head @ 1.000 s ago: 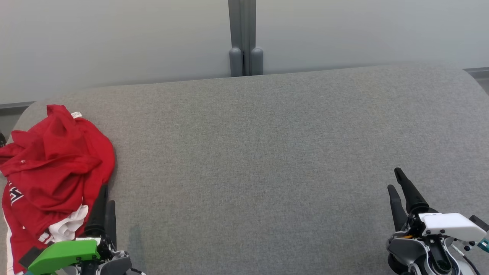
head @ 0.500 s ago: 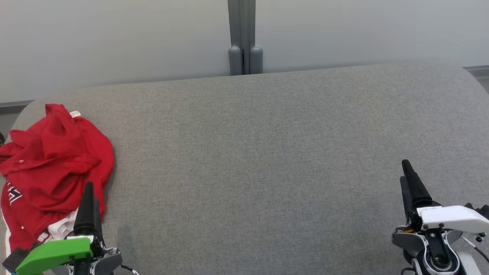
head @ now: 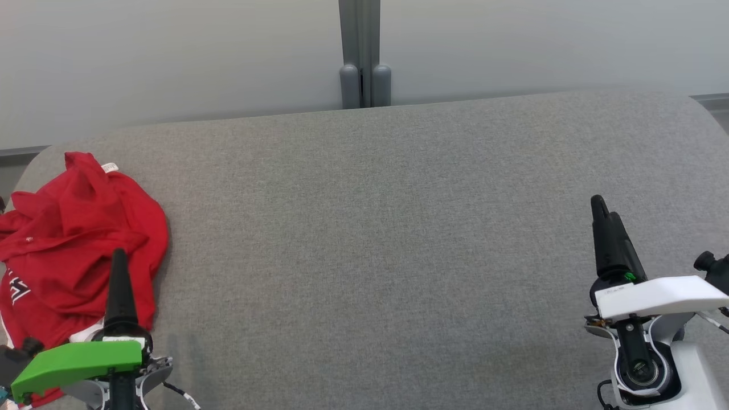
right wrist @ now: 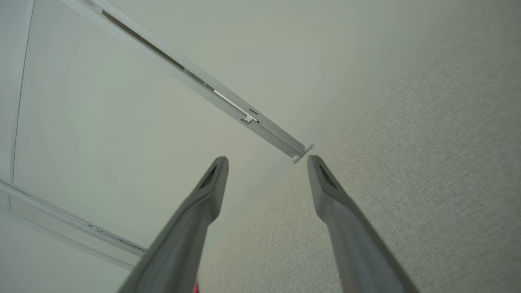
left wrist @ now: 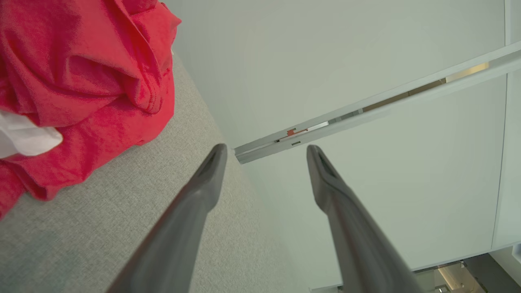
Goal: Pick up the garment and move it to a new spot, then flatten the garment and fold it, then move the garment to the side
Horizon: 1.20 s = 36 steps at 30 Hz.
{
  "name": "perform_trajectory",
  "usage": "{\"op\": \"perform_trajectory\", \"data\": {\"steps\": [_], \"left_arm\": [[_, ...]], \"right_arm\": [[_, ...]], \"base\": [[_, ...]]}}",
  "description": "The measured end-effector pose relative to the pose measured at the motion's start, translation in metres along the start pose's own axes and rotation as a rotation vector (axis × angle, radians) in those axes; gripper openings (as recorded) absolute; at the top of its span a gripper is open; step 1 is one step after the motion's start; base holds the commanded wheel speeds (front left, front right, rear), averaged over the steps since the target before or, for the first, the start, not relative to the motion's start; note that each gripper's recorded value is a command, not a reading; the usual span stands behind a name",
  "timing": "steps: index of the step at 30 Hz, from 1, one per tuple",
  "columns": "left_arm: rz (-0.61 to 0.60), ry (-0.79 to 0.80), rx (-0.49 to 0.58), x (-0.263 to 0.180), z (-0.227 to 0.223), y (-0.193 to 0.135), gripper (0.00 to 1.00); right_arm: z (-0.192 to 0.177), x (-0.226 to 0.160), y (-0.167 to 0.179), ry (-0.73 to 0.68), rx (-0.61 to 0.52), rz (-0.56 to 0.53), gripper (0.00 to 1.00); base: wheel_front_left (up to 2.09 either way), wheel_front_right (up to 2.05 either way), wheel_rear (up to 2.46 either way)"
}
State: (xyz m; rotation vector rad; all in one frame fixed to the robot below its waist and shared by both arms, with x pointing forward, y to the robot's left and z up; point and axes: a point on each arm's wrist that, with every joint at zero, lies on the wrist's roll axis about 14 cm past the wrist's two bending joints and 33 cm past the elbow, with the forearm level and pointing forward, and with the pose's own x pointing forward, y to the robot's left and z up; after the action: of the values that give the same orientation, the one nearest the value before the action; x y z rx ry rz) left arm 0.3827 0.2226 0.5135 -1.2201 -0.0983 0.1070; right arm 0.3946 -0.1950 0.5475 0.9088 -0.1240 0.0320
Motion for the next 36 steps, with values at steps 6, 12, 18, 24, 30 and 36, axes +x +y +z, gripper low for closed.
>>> {"op": "perform_trajectory", "data": {"steps": [6,12,18,24,30,36], "left_arm": [[-0.046,0.037,0.157,0.002,-0.016,-0.019,1.0],[-0.096,0.084,0.313,0.0,-0.037,-0.033,1.0],[-0.104,0.124,0.482,-0.003,-0.057,-0.033,1.0],[-0.121,0.134,0.632,-0.005,-0.069,-0.035,1.0],[-0.131,0.152,0.768,-0.008,-0.078,-0.033,1.0],[-0.126,0.17,0.828,-0.012,-0.087,-0.026,1.0]], "right_arm": [[-0.003,0.002,0.017,0.005,-0.191,0.057,1.0],[-0.009,0.003,0.028,0.016,-0.353,0.103,1.0],[-0.013,0.002,0.036,0.019,-0.499,0.142,1.0],[-0.015,0.002,0.04,0.014,-0.602,0.165,1.0],[-0.019,0.001,0.043,0.013,-0.676,0.184,1.0],[-0.022,0.0,0.044,0.012,-0.763,0.2,1.0]], "base": [[0.0,0.0,0.0],[0.0,0.0,0.0],[0.0,0.0,0.0],[0.0,0.0,0.0],[0.0,0.0,0.0],[0.0,0.0,0.0]]}}
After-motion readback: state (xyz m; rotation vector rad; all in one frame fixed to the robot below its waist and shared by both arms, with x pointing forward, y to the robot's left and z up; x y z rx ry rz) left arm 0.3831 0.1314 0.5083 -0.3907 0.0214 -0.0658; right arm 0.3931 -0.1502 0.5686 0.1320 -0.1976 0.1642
